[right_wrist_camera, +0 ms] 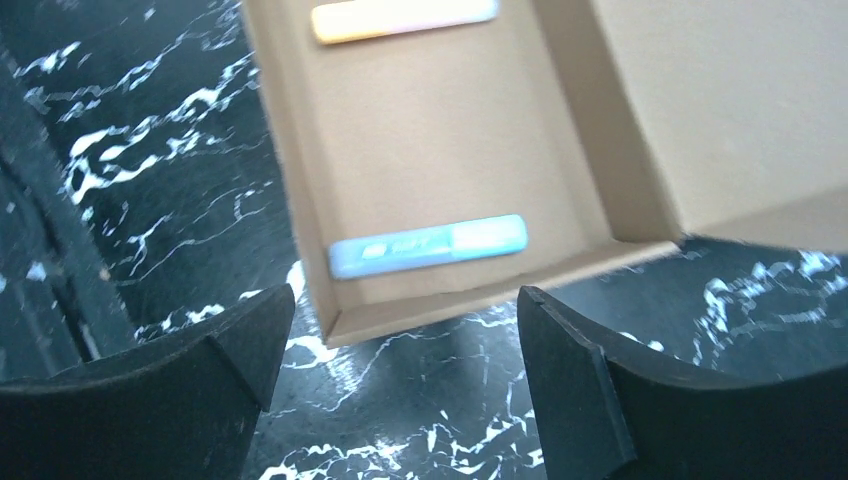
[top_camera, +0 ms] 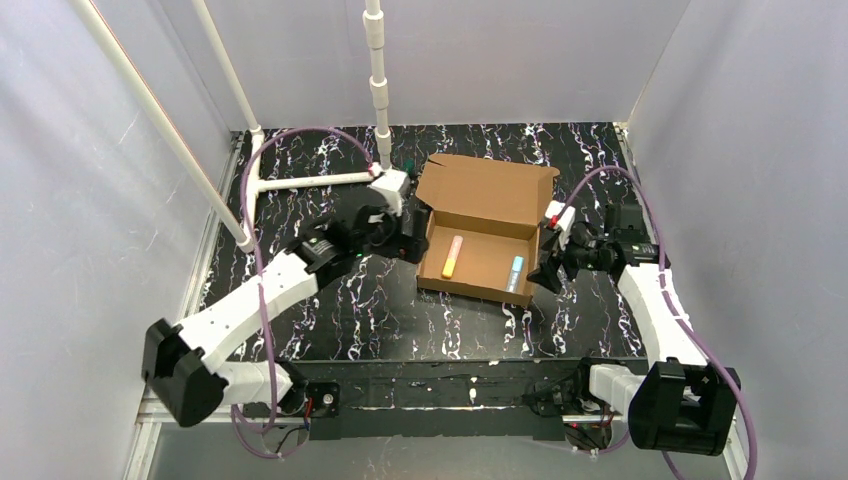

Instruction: Fold the paper box

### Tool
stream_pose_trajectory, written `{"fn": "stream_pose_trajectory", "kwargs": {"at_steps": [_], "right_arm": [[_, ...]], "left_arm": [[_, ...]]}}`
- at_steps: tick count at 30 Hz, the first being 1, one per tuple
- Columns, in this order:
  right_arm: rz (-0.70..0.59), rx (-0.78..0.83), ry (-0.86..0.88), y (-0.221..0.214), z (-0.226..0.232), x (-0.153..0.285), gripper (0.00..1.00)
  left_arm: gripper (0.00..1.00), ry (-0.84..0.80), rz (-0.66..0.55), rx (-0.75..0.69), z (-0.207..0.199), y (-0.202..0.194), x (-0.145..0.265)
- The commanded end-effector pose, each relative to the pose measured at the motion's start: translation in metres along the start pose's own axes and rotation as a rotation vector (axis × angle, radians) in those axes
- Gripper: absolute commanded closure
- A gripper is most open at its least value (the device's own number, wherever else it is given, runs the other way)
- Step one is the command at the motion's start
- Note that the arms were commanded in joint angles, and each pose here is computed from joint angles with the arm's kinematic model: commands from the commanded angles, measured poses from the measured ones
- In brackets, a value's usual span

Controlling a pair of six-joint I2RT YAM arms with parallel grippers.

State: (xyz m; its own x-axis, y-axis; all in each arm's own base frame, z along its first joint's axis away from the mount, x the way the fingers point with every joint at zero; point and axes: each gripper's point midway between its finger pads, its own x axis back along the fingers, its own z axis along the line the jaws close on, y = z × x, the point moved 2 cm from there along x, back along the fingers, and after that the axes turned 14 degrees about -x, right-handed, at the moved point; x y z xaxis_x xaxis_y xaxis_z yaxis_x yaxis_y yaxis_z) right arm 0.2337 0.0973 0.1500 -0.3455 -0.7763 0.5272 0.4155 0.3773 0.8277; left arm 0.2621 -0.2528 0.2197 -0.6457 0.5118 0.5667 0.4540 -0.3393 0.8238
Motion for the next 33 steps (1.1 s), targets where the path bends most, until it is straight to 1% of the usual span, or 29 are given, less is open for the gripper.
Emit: {"fn": "stream_pose_trajectory", "kwargs": {"at_steps": [1, 3, 5, 8, 9, 11, 14, 17, 19, 22, 25, 27, 29, 32, 33], "right_arm": [[-0.124, -0.104, -0.160, 0.028, -0.030, 0.016, 0.09], [-0.169, -0.180, -0.286, 0.041, -0.051, 0.026, 0.08], [-0.215, -0.298, -0.435, 0.052, -0.078, 0.037, 0.02], [-0.232, -0.502, -0.668, 0.055, -0.119, 0.055, 0.02], [-0.227, -0.528, -0.684, 0.060, -0.127, 0.057, 0.02], [-0.167, -0.591, -0.652, 0.059, -0.136, 0.051, 0.02], [-0.078, -0.631, -0.553, 0.054, -0.143, 0.037, 0.02], [-0.099, -0.638, -0.560, 0.056, -0.157, 0.031, 0.02], [-0.107, -0.653, -0.550, 0.056, -0.166, 0.025, 0.02], [-0.081, -0.698, -0.531, 0.051, -0.178, 0.014, 0.02], [-0.052, -0.754, -0.518, 0.045, -0.190, 0.004, 0.02], [-0.048, -0.788, -0.487, 0.046, -0.194, -0.004, 0.04], [-0.074, -0.806, -0.483, 0.056, -0.201, -0.009, 0.07], [-0.128, -0.846, -0.529, 0.069, -0.219, -0.015, 0.10], [-0.137, -0.864, -0.549, 0.070, -0.226, -0.018, 0.12]], "left_arm": [[0.02, -0.012, 0.030, 0.084, 0.020, -0.029, 0.027], [0.02, -0.038, 0.020, 0.107, 0.022, -0.031, 0.038], [0.02, -0.044, 0.014, 0.104, 0.024, -0.029, 0.047], [0.02, -0.053, 0.042, 0.082, 0.025, -0.030, 0.053], [0.02, -0.056, 0.060, 0.077, 0.024, -0.033, 0.052], [0.02, -0.069, 0.093, 0.069, 0.023, -0.041, 0.049], [0.02, -0.114, 0.127, 0.098, 0.015, -0.051, 0.043], [0.02, -0.162, 0.121, 0.142, 0.005, -0.058, 0.042], [0.02, -0.163, 0.106, 0.165, 0.004, -0.062, 0.043], [0.02, -0.153, 0.086, 0.191, 0.004, -0.071, 0.047], [0.02, -0.147, 0.095, 0.223, 0.003, -0.086, 0.049], [0.02, -0.136, 0.089, 0.242, 0.004, -0.092, 0.049], [0.02, -0.129, 0.084, 0.258, 0.004, -0.095, 0.049], [0.02, -0.124, 0.081, 0.265, 0.005, -0.094, 0.049], [0.02, -0.119, 0.080, 0.265, 0.006, -0.093, 0.049]]}}
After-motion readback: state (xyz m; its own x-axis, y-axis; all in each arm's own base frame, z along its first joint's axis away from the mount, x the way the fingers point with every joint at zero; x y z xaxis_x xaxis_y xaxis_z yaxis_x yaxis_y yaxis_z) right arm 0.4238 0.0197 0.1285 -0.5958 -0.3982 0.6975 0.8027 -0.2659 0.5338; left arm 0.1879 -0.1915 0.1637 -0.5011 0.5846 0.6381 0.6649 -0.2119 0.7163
